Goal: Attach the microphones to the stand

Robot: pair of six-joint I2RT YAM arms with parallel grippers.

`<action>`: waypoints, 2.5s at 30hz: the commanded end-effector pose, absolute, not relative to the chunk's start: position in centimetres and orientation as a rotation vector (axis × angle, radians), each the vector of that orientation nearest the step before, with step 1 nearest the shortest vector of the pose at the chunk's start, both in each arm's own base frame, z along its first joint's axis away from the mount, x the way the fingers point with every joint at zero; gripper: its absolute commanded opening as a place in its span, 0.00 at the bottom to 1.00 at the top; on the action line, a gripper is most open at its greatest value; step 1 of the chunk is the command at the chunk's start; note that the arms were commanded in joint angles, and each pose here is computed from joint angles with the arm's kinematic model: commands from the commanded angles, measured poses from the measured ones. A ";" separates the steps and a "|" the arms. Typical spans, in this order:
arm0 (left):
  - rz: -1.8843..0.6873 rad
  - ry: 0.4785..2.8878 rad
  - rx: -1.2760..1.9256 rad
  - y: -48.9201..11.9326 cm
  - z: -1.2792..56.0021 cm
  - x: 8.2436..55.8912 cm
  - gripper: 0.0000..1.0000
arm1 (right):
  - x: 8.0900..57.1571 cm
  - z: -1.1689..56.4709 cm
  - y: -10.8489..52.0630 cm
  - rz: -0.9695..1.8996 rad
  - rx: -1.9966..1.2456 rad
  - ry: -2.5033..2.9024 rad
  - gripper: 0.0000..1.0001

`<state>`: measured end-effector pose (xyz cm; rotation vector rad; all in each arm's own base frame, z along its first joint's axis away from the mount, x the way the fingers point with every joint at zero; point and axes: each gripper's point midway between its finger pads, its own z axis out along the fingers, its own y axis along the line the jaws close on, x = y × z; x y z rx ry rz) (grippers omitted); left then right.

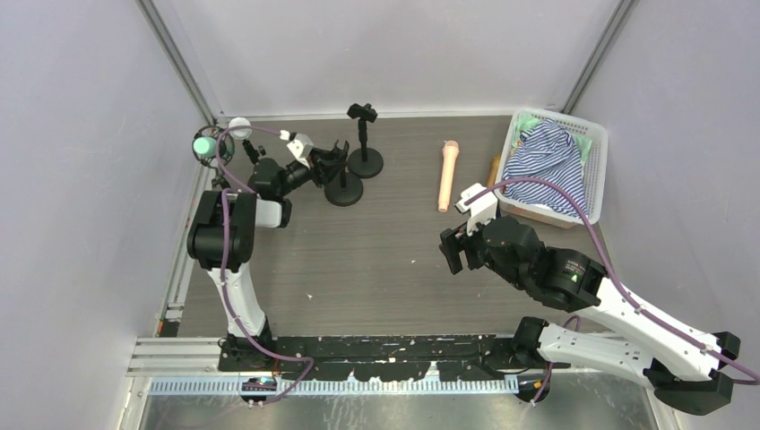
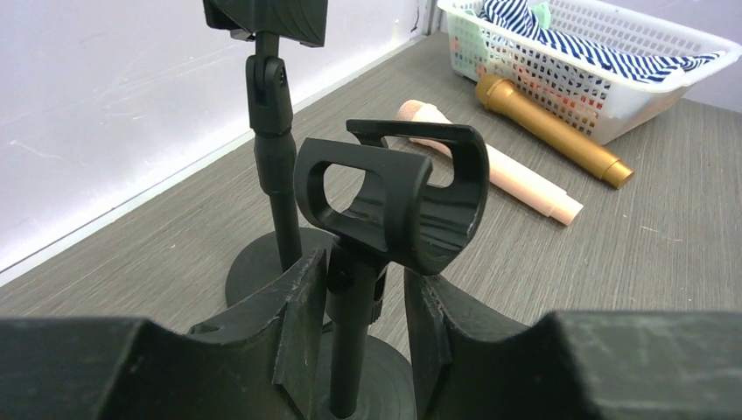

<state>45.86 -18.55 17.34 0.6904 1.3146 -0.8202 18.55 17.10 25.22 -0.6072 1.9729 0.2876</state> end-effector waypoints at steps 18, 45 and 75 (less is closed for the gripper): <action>-0.614 1.366 0.589 -20.6 18.3 43.5 0.00 | 18.7 25.6 17.1 0.299 -0.592 1.951 0.80; -0.316 1.474 0.504 -22.3 14.9 38.2 0.68 | 18.8 25.2 18.1 0.315 -0.607 1.969 0.80; -0.708 1.232 0.659 -22.4 18.6 40.7 0.49 | 18.4 24.9 17.8 0.318 -0.631 1.983 0.81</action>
